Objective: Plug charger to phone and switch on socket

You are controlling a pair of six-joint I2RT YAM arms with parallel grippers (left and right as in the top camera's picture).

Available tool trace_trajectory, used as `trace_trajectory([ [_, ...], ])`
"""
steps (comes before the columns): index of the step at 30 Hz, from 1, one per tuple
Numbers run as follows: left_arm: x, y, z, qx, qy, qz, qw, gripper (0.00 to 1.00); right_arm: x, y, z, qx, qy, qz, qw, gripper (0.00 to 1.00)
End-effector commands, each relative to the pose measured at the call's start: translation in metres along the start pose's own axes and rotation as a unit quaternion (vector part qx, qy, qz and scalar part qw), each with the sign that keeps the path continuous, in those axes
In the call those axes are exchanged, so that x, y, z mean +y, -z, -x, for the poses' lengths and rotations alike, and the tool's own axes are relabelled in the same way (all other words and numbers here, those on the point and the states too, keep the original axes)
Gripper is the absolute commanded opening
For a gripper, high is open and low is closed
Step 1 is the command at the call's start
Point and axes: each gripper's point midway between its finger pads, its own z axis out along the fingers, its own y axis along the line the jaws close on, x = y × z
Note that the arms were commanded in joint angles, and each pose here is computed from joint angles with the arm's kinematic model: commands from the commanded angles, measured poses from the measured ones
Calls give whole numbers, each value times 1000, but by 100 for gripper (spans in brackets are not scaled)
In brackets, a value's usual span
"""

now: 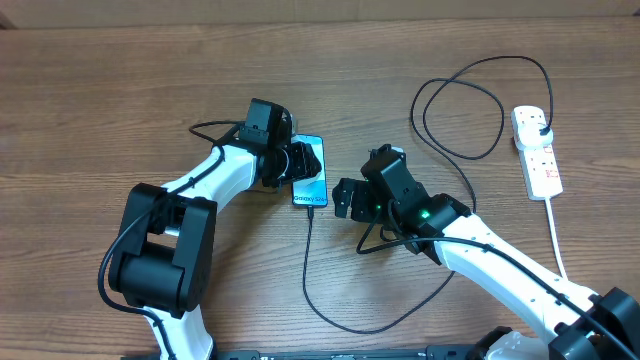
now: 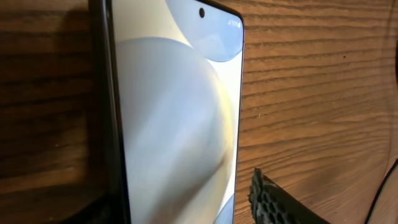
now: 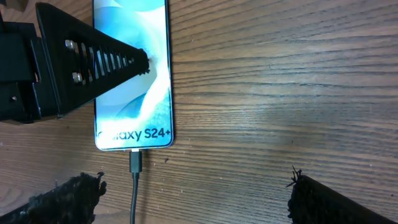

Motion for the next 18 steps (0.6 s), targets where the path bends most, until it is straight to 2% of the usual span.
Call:
trace_trajectory([
  [1, 6, -6, -5, 6, 2, 14, 1000, 59, 6, 7, 12, -19, -3, 7, 1000, 100],
  [18, 6, -6, -5, 6, 2, 14, 1000, 64, 6, 7, 12, -19, -3, 7, 1000, 100],
])
